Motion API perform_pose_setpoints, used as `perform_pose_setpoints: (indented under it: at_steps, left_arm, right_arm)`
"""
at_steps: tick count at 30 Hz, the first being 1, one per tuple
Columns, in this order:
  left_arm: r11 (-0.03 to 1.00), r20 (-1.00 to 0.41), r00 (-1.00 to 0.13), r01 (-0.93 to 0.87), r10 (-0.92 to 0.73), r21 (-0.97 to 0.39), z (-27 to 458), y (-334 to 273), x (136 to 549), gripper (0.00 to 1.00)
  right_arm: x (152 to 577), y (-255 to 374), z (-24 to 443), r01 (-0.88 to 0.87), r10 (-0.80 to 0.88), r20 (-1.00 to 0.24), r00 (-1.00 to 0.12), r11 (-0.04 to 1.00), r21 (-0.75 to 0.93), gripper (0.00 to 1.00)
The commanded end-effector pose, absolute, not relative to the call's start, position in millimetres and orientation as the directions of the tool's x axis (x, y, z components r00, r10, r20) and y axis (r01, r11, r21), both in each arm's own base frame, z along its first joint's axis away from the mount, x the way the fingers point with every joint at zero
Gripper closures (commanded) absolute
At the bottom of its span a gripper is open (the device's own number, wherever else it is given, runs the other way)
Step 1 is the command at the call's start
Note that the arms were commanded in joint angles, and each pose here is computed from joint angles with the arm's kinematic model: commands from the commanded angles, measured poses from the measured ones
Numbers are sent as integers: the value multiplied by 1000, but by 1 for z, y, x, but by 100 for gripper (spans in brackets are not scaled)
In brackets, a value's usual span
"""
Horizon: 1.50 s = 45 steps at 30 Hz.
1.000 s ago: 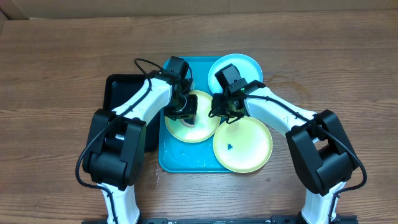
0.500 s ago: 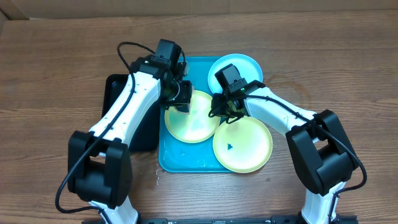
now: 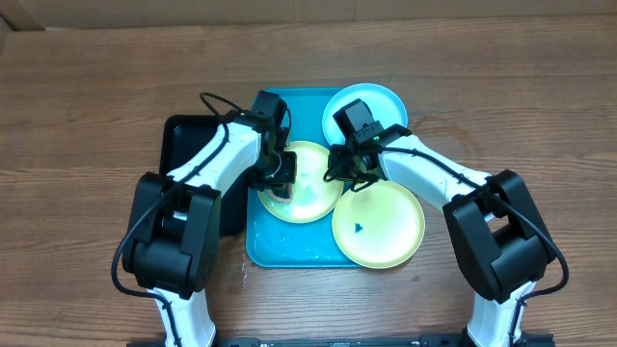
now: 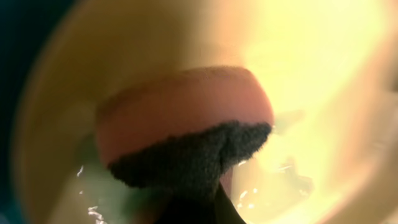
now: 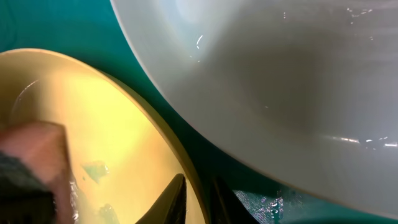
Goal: Clean dirty plates on tray and stack at the side
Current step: 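Scrub the left yellow plate's blue stain with the sponge in the left gripper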
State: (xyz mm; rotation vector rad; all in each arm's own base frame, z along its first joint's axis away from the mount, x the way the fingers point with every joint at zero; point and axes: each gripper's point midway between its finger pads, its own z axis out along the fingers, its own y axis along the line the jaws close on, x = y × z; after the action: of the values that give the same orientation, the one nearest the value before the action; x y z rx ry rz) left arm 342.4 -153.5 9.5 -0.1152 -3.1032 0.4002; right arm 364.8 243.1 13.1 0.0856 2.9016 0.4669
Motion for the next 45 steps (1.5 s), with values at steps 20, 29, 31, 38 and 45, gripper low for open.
perform_pose_setpoints:
  at_steps: [20, 29, 31, 38, 45]
  left_arm:
    - [979, -38, -997, 70, 64, -192, 11, -159, 331, 96]
    - [837, 10, -986, 136, 166, -530, 4, -212, 317, 96]
    - [814, -4, -989, 127, 151, -566, 22, -213, 327, 96]
    - [854, -137, -986, 148, 92, -499, 98, -187, 371, 96]
    - [982, -72, -996, 68, 56, -176, 69, -135, 355, 96]
  right_arm:
    - [364, 246, 15, 12, 79, -192, -978, 945, 327, 84]
    - [364, 246, 16, 11, 79, -194, -978, 944, 329, 84]
    - [364, 246, 16, 11, 79, -194, -978, 944, 329, 84]
    - [364, 246, 16, 11, 79, -194, -978, 944, 329, 84]
    - [364, 246, 16, 11, 79, -195, -978, 944, 329, 84]
